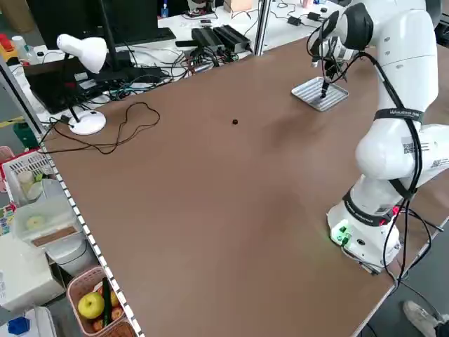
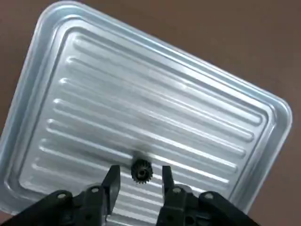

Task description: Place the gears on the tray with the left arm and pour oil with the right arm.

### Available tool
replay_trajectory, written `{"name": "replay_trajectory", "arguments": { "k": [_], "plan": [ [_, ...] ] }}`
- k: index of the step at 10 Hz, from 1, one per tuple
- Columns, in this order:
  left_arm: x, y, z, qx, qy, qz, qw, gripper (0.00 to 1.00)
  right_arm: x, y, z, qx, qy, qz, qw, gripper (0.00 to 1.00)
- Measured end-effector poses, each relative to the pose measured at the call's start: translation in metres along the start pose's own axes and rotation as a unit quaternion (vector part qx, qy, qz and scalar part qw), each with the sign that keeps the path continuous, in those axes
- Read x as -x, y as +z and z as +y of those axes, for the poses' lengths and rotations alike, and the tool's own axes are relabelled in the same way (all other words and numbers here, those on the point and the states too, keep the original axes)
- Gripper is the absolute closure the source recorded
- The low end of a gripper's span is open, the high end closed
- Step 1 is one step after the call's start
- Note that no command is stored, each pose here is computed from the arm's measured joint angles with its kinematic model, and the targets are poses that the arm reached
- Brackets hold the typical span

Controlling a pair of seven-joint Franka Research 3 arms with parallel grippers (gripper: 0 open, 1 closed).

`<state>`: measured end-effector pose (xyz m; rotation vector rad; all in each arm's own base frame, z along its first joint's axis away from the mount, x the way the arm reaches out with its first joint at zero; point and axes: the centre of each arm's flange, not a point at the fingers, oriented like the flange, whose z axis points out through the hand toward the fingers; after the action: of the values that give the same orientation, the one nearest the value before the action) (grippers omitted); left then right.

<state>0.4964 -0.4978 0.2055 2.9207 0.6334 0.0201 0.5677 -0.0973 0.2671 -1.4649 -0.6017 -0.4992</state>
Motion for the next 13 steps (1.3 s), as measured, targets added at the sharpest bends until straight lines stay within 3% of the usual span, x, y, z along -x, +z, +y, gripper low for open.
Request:
{"name": "replay_trajectory", "arguments": {
  "k": [4, 7, 13],
  "plan": [
    [-0.041, -0.005, -0.013, 0.000, 0.035, 0.016, 0.999, 0.39, 0.036, 0.031, -0.007, -0.014, 0.041, 0.004, 0.999, 0.67],
    [-0.107, -0.012, -0.048, -0.004, 0.094, 0.026, 0.995, 0.01, 0.061, 0.066, -0.002, -0.037, 0.071, 0.006, 0.997, 0.67],
    [-0.199, -0.038, -0.157, -0.039, 0.195, 0.028, 0.980, 0.01, 0.061, 0.120, 0.010, -0.041, 0.079, 0.016, 0.996, 0.67]
  ]
}}
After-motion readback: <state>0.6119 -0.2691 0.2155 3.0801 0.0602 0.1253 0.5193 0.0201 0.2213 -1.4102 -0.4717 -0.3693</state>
